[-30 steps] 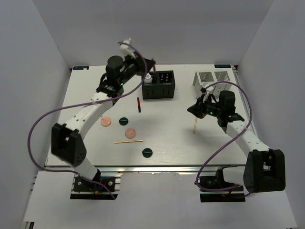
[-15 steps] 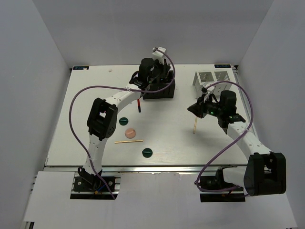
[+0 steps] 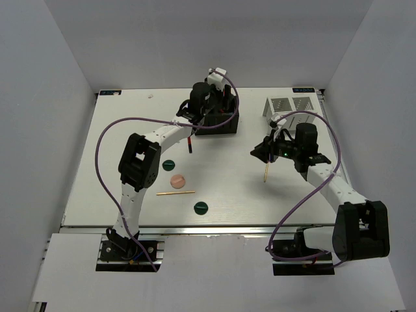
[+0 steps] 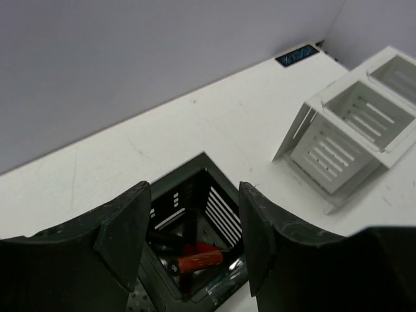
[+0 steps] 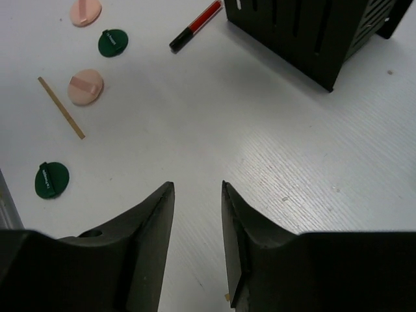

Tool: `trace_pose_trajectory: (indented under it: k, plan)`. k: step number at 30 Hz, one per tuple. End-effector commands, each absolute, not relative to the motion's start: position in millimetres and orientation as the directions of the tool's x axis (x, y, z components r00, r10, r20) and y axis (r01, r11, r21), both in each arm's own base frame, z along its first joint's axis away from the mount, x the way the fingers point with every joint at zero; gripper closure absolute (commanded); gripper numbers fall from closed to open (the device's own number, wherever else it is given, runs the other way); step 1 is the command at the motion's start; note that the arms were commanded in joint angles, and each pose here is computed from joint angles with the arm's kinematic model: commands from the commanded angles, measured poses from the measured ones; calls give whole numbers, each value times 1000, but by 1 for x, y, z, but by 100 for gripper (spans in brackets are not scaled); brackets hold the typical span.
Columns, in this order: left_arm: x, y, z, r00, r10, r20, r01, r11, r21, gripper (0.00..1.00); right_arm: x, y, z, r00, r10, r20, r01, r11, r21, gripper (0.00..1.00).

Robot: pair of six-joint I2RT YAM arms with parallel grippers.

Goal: Organize the makeup

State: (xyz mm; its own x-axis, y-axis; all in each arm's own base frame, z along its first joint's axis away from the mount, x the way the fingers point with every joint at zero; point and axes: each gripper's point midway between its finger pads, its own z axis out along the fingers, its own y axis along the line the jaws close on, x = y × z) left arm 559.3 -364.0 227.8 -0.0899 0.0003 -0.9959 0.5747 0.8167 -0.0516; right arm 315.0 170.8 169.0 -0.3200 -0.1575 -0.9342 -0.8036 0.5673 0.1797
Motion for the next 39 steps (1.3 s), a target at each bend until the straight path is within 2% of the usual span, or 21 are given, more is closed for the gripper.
trace_pose_trajectory:
  k: [1,4,6,7,8,9,10,11,13,16,17,18,19,22,24,29,39]
  plan:
    - [547,-357,266,-38,-32,-999,572,819,-48,33,318,187,182,-263,-186,-947,-854,502,139,59]
    - [543,-354,292,-6,-65,-998,571,819,-57,33,319,201,184,-257,-210,-943,-869,476,131,59]
    - [538,-349,321,28,-109,-994,565,822,-75,38,317,217,185,-244,-230,-942,-887,446,121,59]
    - [535,-346,333,37,-130,-991,557,826,-87,45,317,223,185,-238,-237,-942,-888,446,113,59]
    - [532,-342,349,36,-172,-984,552,825,-124,72,308,239,183,-233,-252,-939,-906,408,116,60]
    - [523,-331,376,55,-209,-976,534,833,-148,88,308,250,187,-216,-252,-943,-911,400,102,60]
    - [522,-316,383,33,-223,-974,496,850,-178,98,316,254,183,-222,-267,-938,-884,460,79,61]
    - [516,-307,386,-1,-255,-967,478,849,-225,100,305,279,176,-238,-287,-928,-892,443,91,61]
    - [492,-267,415,-9,-301,-954,435,858,-275,100,309,310,163,-258,-328,-909,-858,510,59,60]
    - [443,-202,420,-25,-384,-923,359,859,-366,58,319,346,146,-341,-347,-874,-791,608,67,59]
    - [430,-184,418,-15,-394,-919,329,866,-377,51,323,353,142,-369,-343,-864,-768,636,75,59]
    - [419,-163,380,-68,-373,-925,262,888,-378,43,328,359,137,-414,-325,-850,-728,679,94,57]
    - [389,-136,404,3,-398,-917,228,893,-387,39,335,374,128,-451,-332,-829,-701,706,99,56]
    - [340,-97,370,-44,-398,-917,105,911,-400,34,352,390,106,-593,-281,-755,-584,795,163,55]
    - [320,-80,338,-93,-416,-904,19,907,-420,34,361,396,99,-628,-239,-741,-527,831,178,54]
    - [272,-53,324,-60,-527,-848,-64,849,-524,33,377,423,95,-605,-219,-766,-500,853,151,51]
    - [256,-44,318,-117,-478,-870,-110,877,-467,33,395,432,55,-592,-230,-773,-433,899,63,53]
